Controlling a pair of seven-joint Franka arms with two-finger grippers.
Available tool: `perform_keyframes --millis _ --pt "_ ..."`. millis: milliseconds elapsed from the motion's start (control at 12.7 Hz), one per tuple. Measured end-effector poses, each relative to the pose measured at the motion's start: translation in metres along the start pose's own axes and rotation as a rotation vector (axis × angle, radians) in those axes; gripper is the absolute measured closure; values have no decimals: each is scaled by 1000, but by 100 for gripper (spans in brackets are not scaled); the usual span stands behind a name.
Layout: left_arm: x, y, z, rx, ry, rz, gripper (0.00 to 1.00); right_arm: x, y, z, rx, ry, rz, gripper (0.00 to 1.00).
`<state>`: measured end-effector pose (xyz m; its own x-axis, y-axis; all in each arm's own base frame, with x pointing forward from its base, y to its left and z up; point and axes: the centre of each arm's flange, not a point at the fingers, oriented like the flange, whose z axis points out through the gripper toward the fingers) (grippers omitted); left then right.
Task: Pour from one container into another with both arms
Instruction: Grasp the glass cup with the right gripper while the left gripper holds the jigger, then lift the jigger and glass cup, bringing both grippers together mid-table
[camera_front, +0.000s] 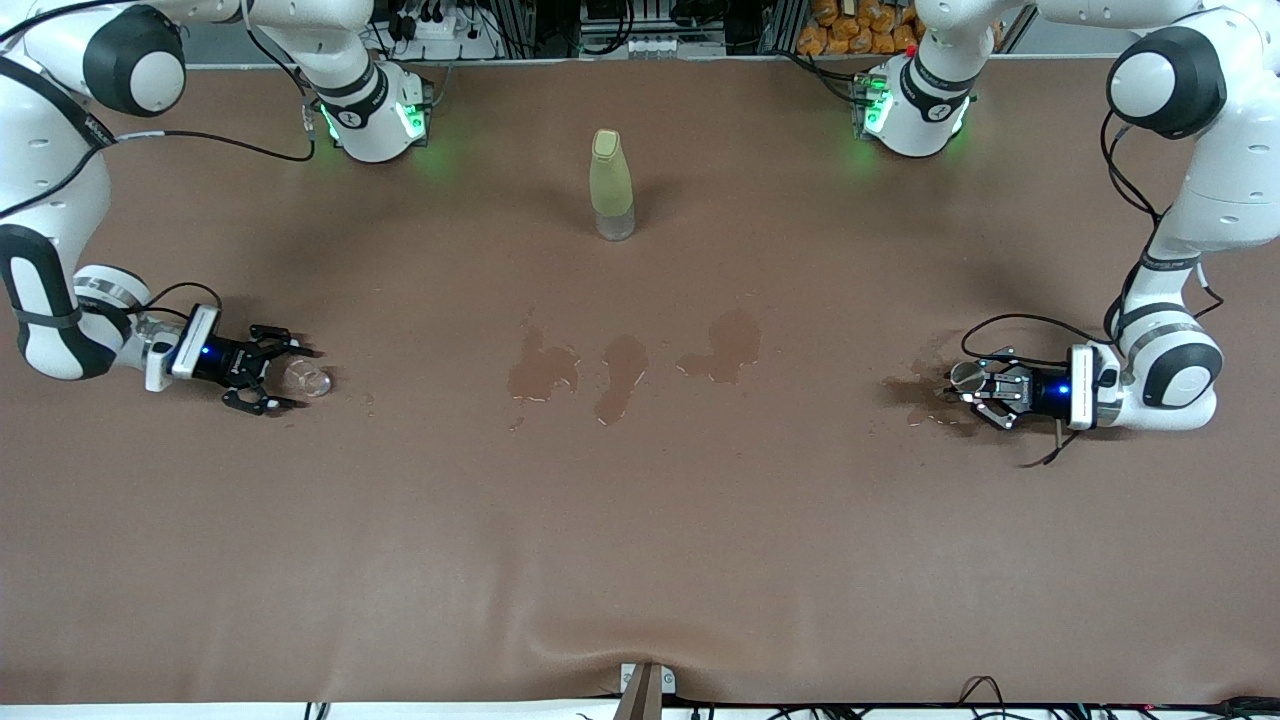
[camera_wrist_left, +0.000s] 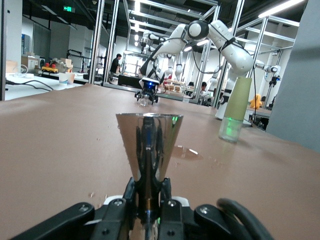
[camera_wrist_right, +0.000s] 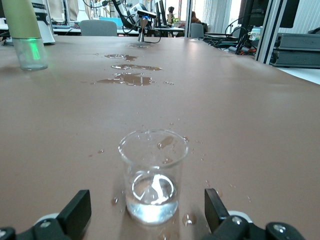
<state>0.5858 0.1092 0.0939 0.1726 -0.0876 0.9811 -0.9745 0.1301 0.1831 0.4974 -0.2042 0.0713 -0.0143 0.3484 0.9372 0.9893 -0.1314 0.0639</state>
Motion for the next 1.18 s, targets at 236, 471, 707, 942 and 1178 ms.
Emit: perform_keyframes --millis 236,471,707,942,1178 --pt "9 -18 33 3 19 9 79 0 3 13 -4 23 -5 0" --pt "10 -31 45 39 -34 10 79 -1 5 21 -9 39 -7 0" --pt "18 -38 42 82 -27 18 79 1 8 29 -15 53 -13 0" --pt "32 -51 69 86 -15 18 79 3 9 35 -12 61 -16 0" --pt "35 -59 99 58 -19 24 79 3 10 37 -17 64 -15 11"
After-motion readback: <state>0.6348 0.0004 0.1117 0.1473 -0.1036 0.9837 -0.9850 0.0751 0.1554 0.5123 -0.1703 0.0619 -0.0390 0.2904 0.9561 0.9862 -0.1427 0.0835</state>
